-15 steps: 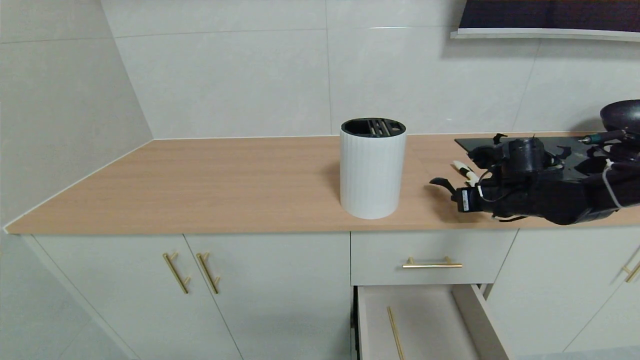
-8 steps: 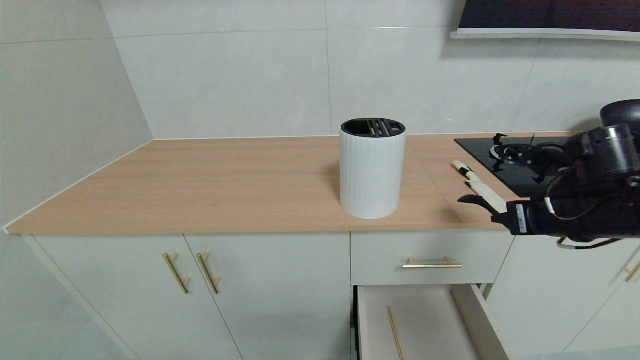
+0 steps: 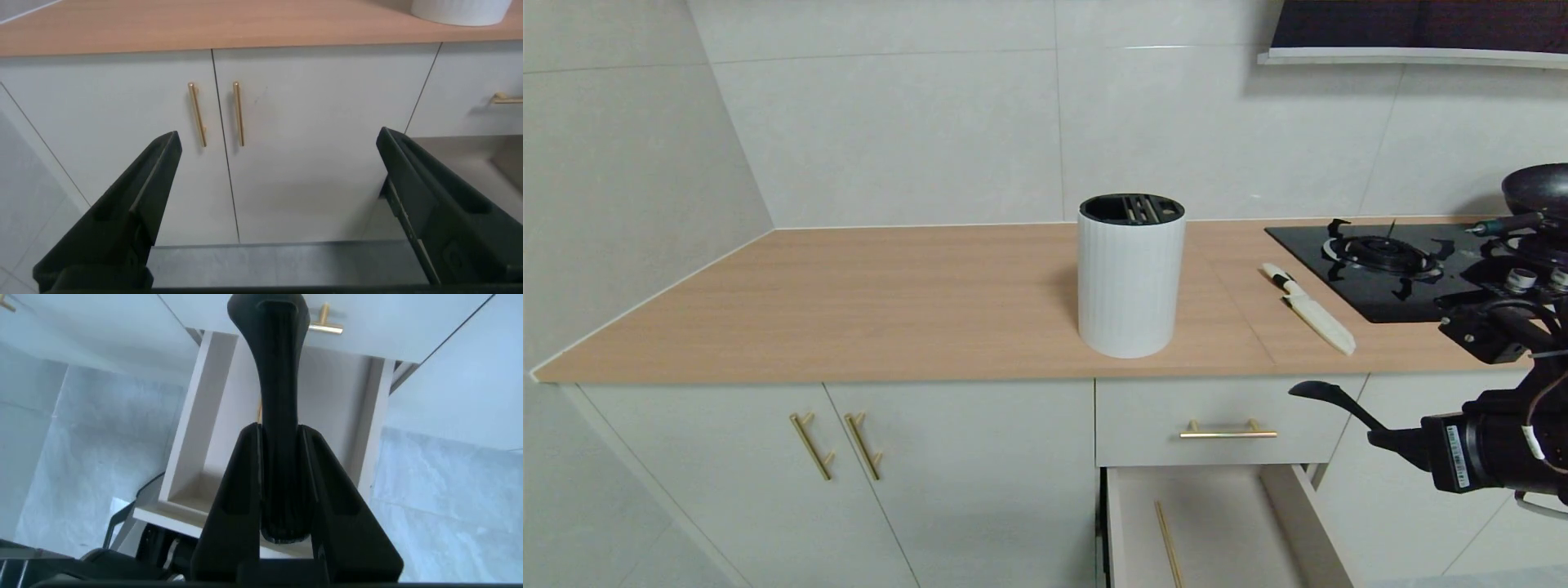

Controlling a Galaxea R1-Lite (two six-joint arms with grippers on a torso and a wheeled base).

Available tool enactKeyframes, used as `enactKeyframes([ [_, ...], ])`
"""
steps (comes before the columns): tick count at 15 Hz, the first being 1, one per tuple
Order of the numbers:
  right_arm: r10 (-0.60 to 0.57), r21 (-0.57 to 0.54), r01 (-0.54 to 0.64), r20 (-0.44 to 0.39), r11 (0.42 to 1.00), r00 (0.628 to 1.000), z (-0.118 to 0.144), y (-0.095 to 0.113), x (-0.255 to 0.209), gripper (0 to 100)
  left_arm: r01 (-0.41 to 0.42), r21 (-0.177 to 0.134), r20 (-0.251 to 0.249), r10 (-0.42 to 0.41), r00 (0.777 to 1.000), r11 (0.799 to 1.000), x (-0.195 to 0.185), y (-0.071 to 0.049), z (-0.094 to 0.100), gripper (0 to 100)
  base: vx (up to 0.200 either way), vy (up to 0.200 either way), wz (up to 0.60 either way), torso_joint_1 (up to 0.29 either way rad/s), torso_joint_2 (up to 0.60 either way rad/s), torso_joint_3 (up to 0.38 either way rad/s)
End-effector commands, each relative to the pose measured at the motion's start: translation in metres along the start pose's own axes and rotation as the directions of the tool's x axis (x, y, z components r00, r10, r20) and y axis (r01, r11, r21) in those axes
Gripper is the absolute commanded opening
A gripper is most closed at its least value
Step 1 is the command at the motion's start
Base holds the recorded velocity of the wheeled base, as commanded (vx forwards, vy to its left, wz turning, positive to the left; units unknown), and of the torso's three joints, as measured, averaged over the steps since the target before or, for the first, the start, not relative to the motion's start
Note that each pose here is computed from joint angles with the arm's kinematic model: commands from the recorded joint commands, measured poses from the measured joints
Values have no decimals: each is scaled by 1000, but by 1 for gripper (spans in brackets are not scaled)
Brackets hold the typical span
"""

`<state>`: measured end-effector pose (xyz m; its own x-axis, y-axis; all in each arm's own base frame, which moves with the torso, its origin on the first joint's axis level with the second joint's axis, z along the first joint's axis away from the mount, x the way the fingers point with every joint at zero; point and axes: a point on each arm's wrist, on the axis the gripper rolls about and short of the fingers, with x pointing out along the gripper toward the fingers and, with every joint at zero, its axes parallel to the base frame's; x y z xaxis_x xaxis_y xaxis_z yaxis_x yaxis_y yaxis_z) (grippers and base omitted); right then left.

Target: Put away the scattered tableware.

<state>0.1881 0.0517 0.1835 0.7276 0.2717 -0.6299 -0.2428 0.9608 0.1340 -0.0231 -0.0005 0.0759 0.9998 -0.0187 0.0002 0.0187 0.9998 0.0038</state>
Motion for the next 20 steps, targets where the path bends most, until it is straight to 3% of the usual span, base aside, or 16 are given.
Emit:
enactKeyframes([
  [1,-8,4,8,-33,1000,999,-4,-1,8,0,0,-1,-2,0,1000,1000,0,0,0,100,0,0,0,0,0,0],
  [12,-43,10,45,-126,999,991,-15,-7,46,0,0,1,-2,0,1000,1000,0,0,0,100,0,0,0,-6,10,7],
  [20,-50,12,52,-151,999,987,-18,-8,52,0,0,-1,-2,0,1000,1000,0,0,0,100,0,0,0,-173,438,262],
])
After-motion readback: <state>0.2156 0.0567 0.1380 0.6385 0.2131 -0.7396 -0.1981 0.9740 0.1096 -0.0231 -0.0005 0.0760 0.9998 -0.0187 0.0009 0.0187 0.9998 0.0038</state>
